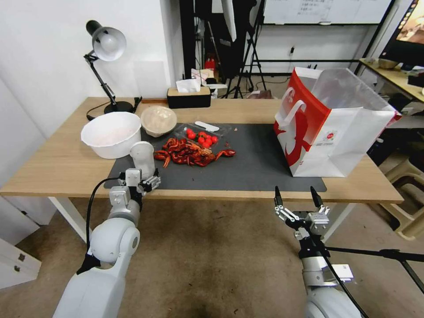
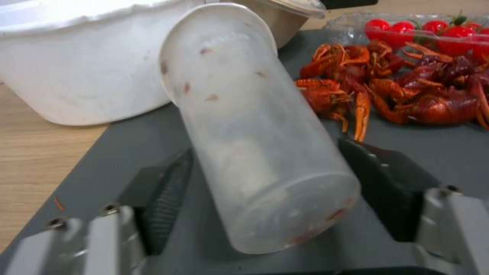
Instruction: Pick up the trash from the table and place it into the takeout bag.
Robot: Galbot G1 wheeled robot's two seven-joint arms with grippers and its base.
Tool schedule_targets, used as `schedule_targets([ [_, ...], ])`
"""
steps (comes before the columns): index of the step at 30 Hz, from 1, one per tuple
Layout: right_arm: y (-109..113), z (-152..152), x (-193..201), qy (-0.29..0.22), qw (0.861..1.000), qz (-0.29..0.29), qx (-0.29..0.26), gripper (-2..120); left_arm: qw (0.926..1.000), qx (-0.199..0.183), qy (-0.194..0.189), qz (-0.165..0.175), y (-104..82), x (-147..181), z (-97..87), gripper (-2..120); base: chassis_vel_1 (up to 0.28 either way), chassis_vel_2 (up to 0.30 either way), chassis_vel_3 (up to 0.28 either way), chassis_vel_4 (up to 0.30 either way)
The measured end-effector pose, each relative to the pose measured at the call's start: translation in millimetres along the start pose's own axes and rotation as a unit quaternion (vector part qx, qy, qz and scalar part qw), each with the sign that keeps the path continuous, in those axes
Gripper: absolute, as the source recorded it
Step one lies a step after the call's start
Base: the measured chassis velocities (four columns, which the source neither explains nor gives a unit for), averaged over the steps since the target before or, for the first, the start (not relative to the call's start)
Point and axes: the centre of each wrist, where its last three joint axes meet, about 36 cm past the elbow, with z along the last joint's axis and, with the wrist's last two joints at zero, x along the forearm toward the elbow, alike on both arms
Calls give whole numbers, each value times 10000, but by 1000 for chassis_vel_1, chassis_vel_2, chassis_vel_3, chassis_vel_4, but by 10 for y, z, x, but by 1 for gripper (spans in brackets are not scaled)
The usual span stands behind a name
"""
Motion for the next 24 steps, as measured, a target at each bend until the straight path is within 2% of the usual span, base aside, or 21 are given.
schedule_targets([
  [1,0,0,0,0,10000,0,0,100,10000,0,0,0,0,0,0,69,0,0,0,0],
  [3,0,0,0,-3,10000,7,6,100,10000,-11,11,2,2,-12,11,59,0,0,0,0],
  [6,0,0,0,-3,10000,12,8,100,10000,-20,-7,4,5,-14,20,53,0,0,0,0],
  [9,-1,0,0,-5,10000,12,10,100,10000,-37,-71,36,10,-8,45,53,0,0,0,0],
  [12,0,0,-5,-11,10000,10,11,100,9997,-61,-213,130,22,13,83,53,0,0,0,0],
  [15,-4,-2,-17,-24,10000,6,15,100,9971,-107,-641,400,52,85,116,53,0,0,0,0],
  [17,-6,-3,-21,-28,10000,6,14,100,9956,-129,-788,488,64,112,115,53,0,0,0,0],
  [20,-10,-5,-31,-34,10000,9,0,100,9826,-72,-1534,1048,127,212,40,53,0,0,0,0],
  [21,-10,-5,-31,-34,10000,9,0,100,9826,-72,-1534,1048,127,212,40,53,0,0,0,0],
  [24,-4,-2,-22,-29,10000,15,-8,100,9593,184,-2143,1829,197,199,-50,53,0,0,0,0],
])
